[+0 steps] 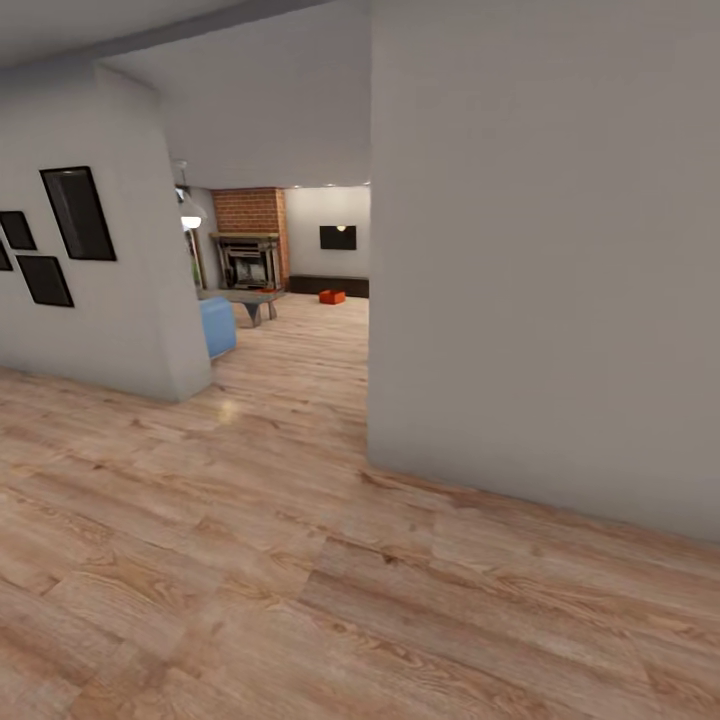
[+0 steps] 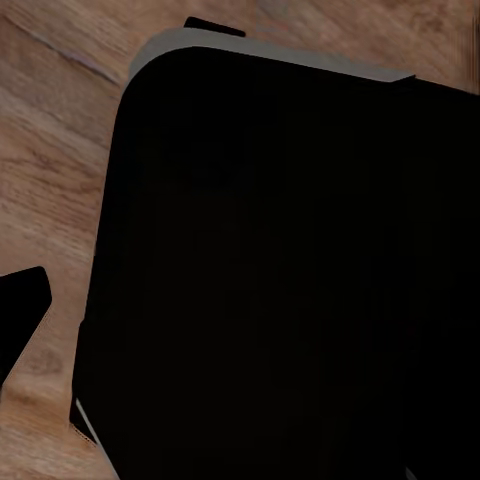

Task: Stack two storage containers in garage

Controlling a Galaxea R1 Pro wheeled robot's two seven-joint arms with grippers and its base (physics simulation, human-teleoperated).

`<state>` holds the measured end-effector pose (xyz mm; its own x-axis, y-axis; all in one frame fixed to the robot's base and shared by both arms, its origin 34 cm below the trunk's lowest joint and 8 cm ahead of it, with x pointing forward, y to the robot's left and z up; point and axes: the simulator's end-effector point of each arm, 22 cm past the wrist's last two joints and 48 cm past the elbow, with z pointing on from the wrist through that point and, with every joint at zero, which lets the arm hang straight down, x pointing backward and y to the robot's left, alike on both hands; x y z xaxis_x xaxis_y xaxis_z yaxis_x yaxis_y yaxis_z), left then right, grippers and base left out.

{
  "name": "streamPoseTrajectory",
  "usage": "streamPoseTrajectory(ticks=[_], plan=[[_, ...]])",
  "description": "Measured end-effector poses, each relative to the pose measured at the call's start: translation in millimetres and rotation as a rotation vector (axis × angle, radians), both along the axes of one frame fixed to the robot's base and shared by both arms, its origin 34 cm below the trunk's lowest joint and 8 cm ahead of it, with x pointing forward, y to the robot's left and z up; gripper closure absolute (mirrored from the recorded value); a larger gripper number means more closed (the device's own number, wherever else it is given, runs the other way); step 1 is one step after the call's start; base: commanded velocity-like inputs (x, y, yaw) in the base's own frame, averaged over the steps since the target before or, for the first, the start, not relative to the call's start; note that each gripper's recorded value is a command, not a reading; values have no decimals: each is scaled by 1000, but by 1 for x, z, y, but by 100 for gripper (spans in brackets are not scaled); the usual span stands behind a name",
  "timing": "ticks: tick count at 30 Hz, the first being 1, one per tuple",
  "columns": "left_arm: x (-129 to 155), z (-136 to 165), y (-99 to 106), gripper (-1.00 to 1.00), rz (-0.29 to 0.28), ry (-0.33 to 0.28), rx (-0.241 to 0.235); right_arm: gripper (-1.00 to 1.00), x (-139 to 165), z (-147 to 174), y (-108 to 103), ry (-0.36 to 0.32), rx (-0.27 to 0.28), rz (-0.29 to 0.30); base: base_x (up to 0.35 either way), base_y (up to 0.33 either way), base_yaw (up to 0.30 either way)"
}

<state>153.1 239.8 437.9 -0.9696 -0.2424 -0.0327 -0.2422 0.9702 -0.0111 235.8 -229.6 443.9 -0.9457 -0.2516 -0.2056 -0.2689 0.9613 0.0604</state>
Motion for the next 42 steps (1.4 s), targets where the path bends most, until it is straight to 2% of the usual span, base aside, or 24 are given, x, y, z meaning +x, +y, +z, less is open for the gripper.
streamPoseTrajectory(ticks=[23, 42], plan=[[1, 0, -1, -100, 0, -3, -1, -100, 1, 0, -1, -3, -1, -11, 336, 0, 233], [1, 0, -1, -100, 0, -2, -1, -100, 0, 0, -1, 1, -2, 1, 336, 0, 22]])
